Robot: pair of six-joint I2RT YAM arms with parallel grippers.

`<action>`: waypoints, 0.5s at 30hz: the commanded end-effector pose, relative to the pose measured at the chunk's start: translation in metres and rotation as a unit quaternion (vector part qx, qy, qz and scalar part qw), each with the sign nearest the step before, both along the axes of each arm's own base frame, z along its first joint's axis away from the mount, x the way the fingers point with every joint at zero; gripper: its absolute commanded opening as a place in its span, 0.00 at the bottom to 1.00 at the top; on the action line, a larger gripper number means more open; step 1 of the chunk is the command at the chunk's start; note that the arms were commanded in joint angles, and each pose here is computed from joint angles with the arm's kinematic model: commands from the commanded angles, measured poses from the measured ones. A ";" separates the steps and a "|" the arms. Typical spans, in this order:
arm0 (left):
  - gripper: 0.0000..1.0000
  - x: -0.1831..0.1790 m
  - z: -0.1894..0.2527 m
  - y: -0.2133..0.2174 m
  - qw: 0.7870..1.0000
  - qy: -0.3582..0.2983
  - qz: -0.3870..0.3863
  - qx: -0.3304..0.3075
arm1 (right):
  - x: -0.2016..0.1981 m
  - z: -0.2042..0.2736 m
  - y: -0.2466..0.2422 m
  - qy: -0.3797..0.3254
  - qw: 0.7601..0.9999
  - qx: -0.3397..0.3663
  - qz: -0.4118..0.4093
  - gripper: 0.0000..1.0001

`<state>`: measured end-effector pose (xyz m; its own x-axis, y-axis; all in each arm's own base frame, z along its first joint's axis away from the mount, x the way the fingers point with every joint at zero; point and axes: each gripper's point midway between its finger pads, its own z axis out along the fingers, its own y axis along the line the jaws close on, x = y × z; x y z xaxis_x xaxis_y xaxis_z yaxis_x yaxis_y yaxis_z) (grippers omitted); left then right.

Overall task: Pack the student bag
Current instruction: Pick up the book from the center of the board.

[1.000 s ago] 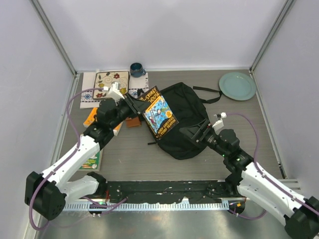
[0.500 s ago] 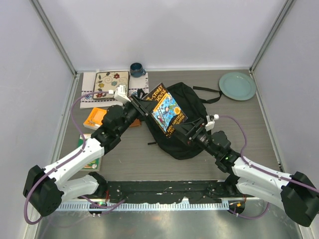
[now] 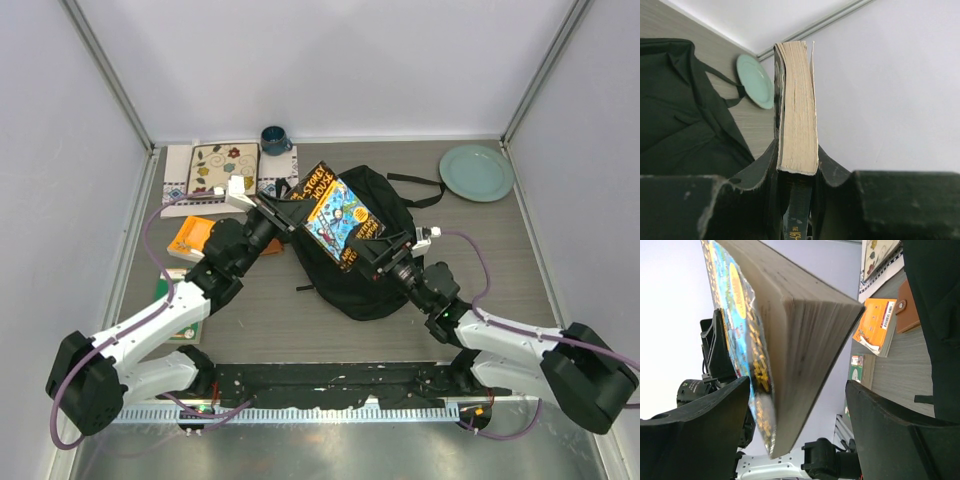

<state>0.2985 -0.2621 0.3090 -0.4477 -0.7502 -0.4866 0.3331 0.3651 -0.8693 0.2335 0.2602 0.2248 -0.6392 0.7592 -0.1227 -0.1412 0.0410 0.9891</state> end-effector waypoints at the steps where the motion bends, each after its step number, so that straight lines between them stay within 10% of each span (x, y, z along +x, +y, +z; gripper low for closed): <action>1: 0.00 -0.014 0.061 0.001 0.993 -0.066 -0.022 -0.098 | 0.002 0.044 -0.003 -0.074 0.994 0.074 -0.011 0.82; 11: 0.00 -0.017 0.031 0.002 0.993 -0.038 -0.028 -0.105 | -0.002 0.080 -0.007 -0.142 0.984 0.110 -0.016 0.79; 15: 0.00 -0.017 0.026 0.002 0.994 -0.033 -0.026 -0.100 | -0.004 0.078 -0.008 -0.141 0.984 0.105 -0.017 0.46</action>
